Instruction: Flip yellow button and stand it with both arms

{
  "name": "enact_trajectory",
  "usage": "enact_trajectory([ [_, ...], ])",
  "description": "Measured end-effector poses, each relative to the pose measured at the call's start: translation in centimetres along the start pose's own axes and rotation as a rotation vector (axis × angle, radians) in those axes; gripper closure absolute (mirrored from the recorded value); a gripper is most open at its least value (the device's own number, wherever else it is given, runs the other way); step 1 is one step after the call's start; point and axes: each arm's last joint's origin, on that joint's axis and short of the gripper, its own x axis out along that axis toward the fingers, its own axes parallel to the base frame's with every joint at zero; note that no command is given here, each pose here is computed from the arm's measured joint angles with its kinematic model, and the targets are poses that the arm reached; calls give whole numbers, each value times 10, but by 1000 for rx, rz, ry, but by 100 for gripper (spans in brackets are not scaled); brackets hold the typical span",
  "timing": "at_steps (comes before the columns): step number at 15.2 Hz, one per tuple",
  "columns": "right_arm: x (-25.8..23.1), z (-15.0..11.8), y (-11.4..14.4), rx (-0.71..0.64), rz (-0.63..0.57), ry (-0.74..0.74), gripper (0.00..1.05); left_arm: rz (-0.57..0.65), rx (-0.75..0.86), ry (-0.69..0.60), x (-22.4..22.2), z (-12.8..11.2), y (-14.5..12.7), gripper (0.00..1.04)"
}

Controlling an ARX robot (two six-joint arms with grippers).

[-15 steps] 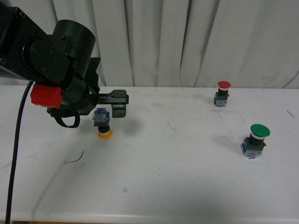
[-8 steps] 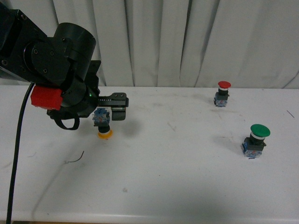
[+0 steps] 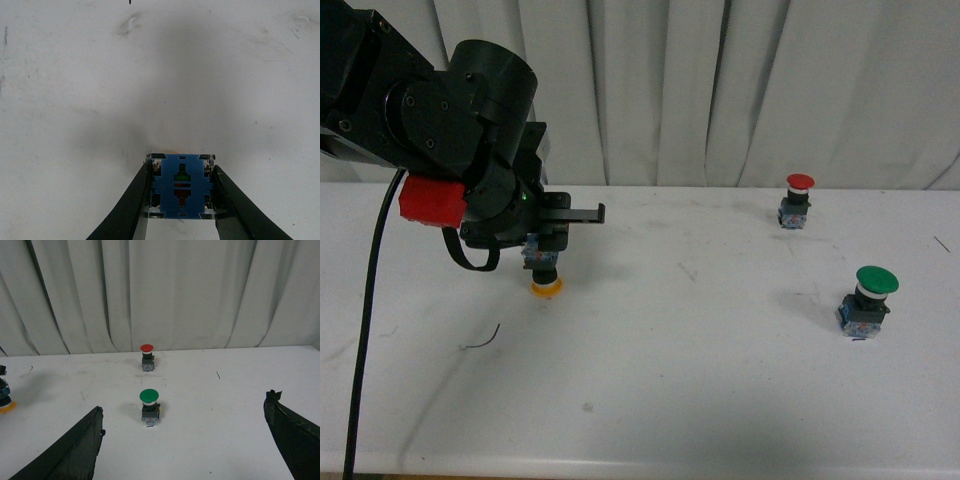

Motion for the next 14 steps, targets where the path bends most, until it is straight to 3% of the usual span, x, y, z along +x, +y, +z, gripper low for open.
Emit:
enact_trajectory([
  [7,0,0,0,0,0,0,7,-34,-4,-29,-17,0,1,74],
  [11,0,0,0,0,0,0,7,-178,-4,-253,-103,17,-5,74],
  [14,0,0,0,0,0,0,7,-253,16,-352,-166,-12,-5,74],
])
